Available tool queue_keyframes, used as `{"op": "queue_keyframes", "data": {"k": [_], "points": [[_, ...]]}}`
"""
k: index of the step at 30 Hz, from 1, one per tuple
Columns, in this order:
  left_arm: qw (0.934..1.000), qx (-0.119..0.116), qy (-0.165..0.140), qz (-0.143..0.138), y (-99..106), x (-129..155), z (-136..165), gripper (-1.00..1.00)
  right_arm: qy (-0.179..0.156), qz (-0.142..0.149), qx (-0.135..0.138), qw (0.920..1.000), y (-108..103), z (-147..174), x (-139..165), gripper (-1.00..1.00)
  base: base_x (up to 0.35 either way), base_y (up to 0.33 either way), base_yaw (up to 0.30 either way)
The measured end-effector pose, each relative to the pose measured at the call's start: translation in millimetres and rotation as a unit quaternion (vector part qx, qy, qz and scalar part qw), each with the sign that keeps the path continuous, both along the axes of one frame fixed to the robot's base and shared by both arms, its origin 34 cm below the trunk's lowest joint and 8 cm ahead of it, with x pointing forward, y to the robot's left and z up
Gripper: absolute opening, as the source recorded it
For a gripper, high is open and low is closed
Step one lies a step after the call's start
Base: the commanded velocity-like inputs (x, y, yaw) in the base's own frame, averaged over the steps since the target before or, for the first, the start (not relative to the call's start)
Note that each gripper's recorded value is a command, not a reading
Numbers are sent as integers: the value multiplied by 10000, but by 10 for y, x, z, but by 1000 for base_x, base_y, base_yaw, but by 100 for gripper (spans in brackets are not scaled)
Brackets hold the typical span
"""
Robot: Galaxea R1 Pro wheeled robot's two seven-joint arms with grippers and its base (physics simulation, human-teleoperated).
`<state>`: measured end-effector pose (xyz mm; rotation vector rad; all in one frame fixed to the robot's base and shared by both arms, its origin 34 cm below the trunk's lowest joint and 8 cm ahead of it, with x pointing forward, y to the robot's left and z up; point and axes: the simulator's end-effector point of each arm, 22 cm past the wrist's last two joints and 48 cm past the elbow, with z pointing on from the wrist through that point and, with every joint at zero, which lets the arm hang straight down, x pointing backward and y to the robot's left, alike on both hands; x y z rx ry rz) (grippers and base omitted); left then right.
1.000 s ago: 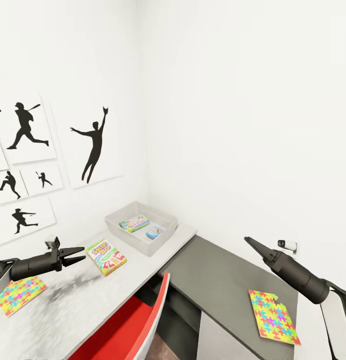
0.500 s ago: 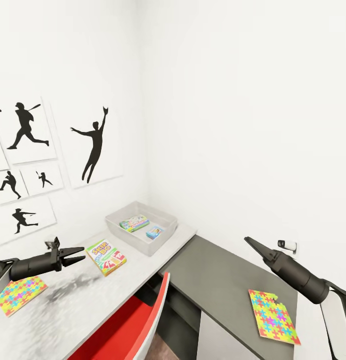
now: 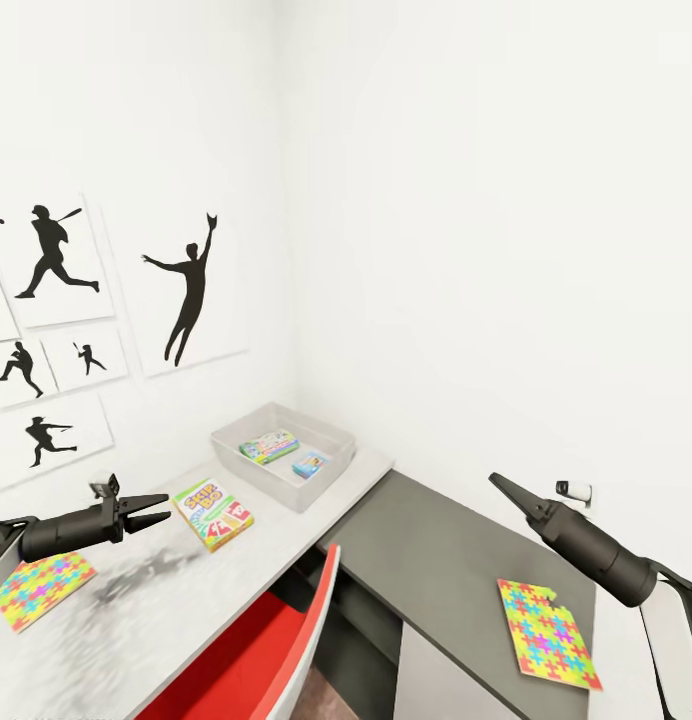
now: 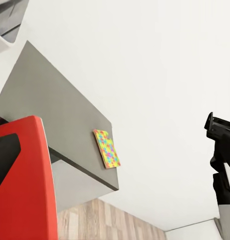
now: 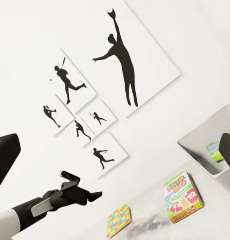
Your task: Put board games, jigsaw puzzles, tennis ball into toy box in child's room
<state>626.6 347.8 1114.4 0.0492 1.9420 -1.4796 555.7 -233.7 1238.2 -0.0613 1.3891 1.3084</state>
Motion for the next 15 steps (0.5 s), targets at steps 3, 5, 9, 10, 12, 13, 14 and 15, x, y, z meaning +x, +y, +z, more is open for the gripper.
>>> {"op": "queue_keyframes", "data": {"k": [3, 5, 9, 10, 12, 13, 14, 15], "points": [[10000, 0, -2, 0, 1, 0, 2, 100, 1, 0, -4, 10000, 4, 1, 2, 100, -60, 0, 198], [10000, 1, -6, 0, 1, -2, 6, 100, -3, 1, -6, 10000, 5, 4, -1, 100, -62, 0, 243], [10000, 0, -17, 0, 0, -5, 17, 100, -11, -1, -8, 10000, 5, 12, -5, 100, -25, 0, 261], [10000, 0, -19, 0, 1, -6, 20, 100, -14, -1, -8, 10000, 5, 15, -7, 100, -8, 0, 269], [10000, -3, -26, 2, 1, -6, 27, 100, -18, 1, -8, 10000, 6, 19, -9, 100, -6, 0, 270], [10000, -7, -31, 5, 2, -6, 32, 100, -21, 1, -7, 10000, 5, 22, -11, 100, -3, 0, 272], [10000, -8, -34, 13, 10, -8, 35, 100, -23, 0, -8, 10000, 5, 24, -12, 100, -2, 0, 273], [10000, -6, -40, 25, 23, -8, 42, 100, -26, 1, -8, 10000, 6, 27, -13, 100, -1, 0, 275]]}}
